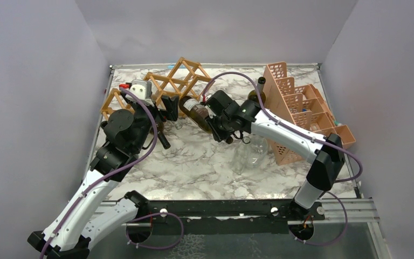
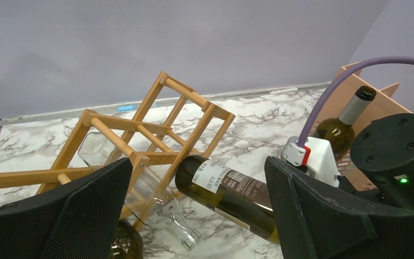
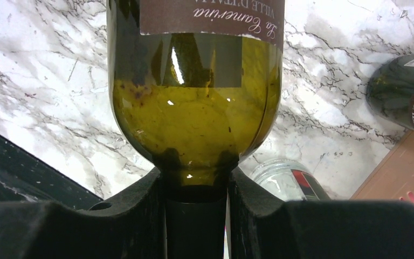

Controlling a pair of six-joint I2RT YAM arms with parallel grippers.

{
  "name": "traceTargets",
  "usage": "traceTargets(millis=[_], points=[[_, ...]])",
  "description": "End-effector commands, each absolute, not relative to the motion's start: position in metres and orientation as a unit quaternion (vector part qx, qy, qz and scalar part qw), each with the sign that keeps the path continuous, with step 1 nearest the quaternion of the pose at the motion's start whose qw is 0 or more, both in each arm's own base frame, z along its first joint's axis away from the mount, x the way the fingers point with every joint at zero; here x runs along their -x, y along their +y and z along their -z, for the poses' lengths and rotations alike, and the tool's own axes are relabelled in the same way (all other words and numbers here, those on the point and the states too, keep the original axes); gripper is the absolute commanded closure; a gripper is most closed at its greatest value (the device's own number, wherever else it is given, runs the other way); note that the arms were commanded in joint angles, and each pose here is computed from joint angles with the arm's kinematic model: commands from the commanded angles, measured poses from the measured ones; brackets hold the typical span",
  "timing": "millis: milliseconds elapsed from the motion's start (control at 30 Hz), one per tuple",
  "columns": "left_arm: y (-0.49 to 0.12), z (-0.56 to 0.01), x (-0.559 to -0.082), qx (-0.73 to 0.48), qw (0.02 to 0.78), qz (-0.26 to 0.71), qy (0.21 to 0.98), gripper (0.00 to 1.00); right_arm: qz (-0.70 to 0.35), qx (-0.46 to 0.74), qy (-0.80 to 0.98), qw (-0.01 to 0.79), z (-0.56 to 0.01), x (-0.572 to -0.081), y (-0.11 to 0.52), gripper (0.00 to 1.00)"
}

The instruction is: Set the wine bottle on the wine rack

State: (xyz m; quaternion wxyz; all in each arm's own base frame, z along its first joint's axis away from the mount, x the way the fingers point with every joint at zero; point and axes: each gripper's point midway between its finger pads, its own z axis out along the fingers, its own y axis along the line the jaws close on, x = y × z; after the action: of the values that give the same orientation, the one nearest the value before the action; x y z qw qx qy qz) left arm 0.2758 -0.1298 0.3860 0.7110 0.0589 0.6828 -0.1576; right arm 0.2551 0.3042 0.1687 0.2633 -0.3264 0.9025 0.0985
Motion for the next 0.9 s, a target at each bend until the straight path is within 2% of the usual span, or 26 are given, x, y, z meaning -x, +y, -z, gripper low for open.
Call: traceTargets(millis=[0,500,867], points=[[-0.124,-0.387,-0.276,-0.055,0.715,0.143,0.682,0.01,-0.108,0.325,0.883,0.322,-0.194,-0.281,0.324,0.99],[-0.124,-0.393,-0.275,-0.063,0.716,0.142,0.680,0.01,-0.100,0.328,0.886,0.312,-0.164,-0.299,0.346,0.99],[-0.128,-0.395,-0.276,-0.067,0.712,0.145,0.684,0.01,-0.121,0.280,0.887,0.346,-0.147,-0.324,0.374,0.99]])
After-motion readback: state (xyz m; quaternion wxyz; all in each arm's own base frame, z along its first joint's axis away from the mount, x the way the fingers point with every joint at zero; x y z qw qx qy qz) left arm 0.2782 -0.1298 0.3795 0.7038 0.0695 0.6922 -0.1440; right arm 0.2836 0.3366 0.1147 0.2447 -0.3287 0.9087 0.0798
